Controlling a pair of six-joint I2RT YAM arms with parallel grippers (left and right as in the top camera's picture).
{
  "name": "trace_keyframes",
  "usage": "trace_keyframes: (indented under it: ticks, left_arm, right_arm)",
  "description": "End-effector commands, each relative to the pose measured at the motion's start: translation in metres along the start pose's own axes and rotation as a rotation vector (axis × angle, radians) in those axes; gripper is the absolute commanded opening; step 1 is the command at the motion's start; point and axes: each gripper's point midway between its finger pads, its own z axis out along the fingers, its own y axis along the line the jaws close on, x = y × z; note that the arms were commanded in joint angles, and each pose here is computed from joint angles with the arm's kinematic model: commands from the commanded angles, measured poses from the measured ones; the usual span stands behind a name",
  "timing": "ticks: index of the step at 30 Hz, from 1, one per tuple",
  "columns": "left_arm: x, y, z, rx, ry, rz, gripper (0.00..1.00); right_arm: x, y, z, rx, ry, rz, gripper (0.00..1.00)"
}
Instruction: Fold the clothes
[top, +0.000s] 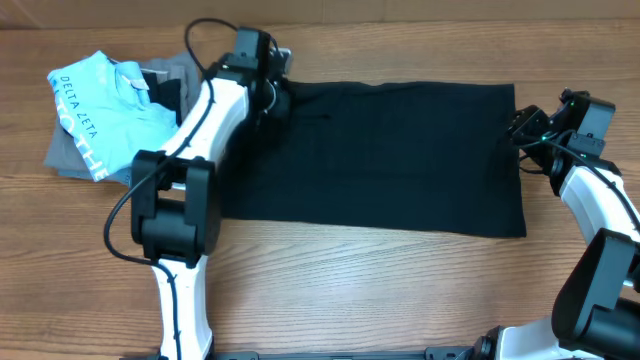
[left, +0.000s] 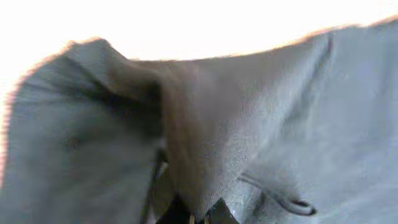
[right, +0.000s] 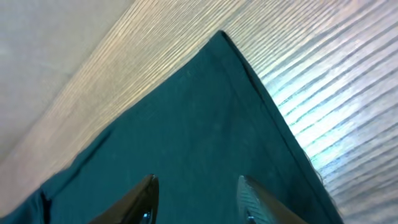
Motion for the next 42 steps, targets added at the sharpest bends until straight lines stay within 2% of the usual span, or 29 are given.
trace_keyframes:
  ticks: [1, 8, 16, 22, 26, 32, 42]
  left_arm:
    - [-0.058, 0.0, -0.078, 0.022, -0.193, -0.056, 0.04]
    - [-0.078, -0.005, -0.128, 0.064, -0.289, -0.065, 0.04]
    - [-0.065, -0.006, -0.126, 0.062, -0.237, -0.076, 0.05]
    - [-0.054, -0.006, -0.123, 0.06, -0.191, -0.089, 0.11]
    - [-0.048, -0.006, -0.122, 0.059, -0.168, -0.095, 0.18]
    - [-0.037, -0.008, -0.119, 0.058, -0.125, -0.103, 0.27]
    - [-0.017, -0.011, -0.116, 0.051, -0.041, -0.116, 0.29]
  right_arm:
    - [-0.01, 0.005, 0.001, -0.016, -0.029, -0.007, 0.44]
    - [-0.026, 0.01, 0.012, -0.046, -0.086, -0.028, 0.45]
    - [-0.049, 0.015, 0.042, -0.026, -0.033, -0.043, 0.55]
    - [-0.06, 0.026, 0.075, -0.045, 0.05, -0.038, 0.56]
    - [-0.053, 0.032, 0.097, -0.106, 0.097, -0.035, 0.53]
    - [-0.035, 0.039, 0.133, -0.138, 0.09, -0.09, 0.51]
    - [-0.018, 0.031, 0.166, -0.082, 0.057, -0.156, 0.52]
